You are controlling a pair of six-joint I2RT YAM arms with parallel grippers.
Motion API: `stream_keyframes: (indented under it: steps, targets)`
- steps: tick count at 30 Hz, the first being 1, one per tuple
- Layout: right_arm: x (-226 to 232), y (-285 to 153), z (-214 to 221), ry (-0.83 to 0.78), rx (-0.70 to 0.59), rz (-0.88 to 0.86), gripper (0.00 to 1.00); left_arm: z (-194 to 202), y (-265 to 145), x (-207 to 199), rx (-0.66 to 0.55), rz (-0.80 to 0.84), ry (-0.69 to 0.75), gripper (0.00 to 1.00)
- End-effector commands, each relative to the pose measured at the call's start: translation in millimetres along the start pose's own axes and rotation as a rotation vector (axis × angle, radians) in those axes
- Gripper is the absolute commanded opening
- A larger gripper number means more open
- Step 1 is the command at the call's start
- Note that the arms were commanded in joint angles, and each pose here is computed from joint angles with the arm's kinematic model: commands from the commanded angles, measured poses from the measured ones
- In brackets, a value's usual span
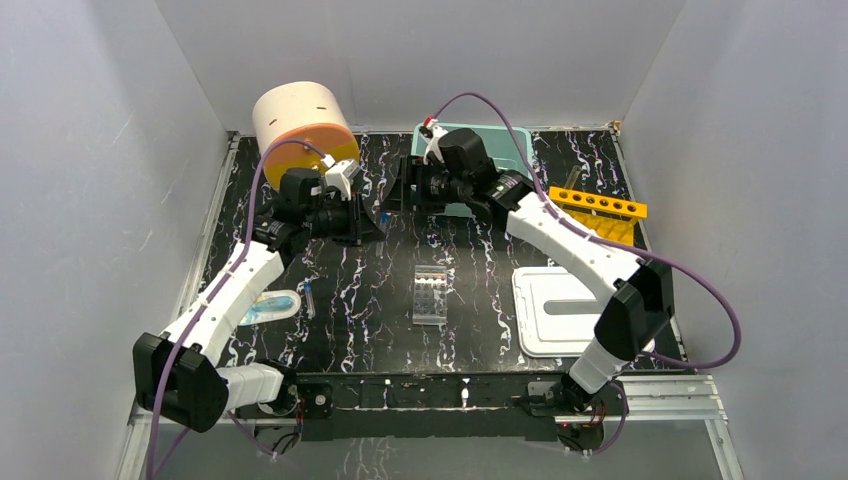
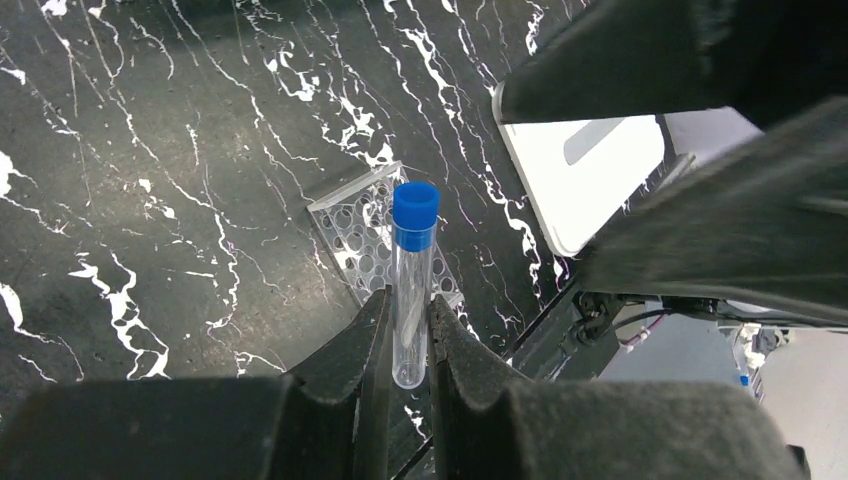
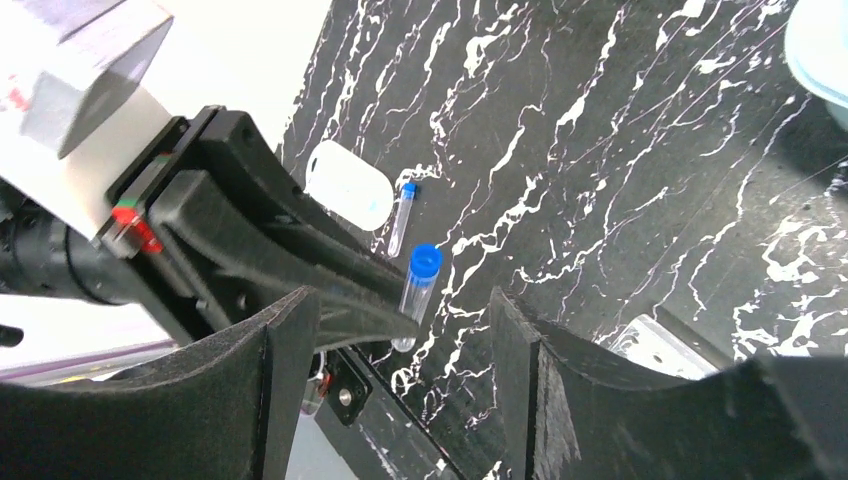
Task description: Organize the chemistry lab equipment
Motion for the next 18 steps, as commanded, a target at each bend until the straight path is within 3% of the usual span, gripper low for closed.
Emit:
stream_keyframes:
  steps: [1,18]
  targets:
    - [13,0,-7,0.026,0.058,-0.04,0.7,-9,-15,-21,-0.036,0.087,0.105,0.08]
    - [14,19,-1,0.122,0.162,-0.15,0.45,-3,-17,-19,-0.014,0.089,0.184,0.08]
Point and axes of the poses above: each gripper's point midway between its finger pads, its own y axis out along the fingers, its own x axis along the line the jaws close on, z = x × y, the point moved 7 cm from there along -y, back along the fingers, and after that the axes turned 4 degrees about -y, right-handed, at the moved point
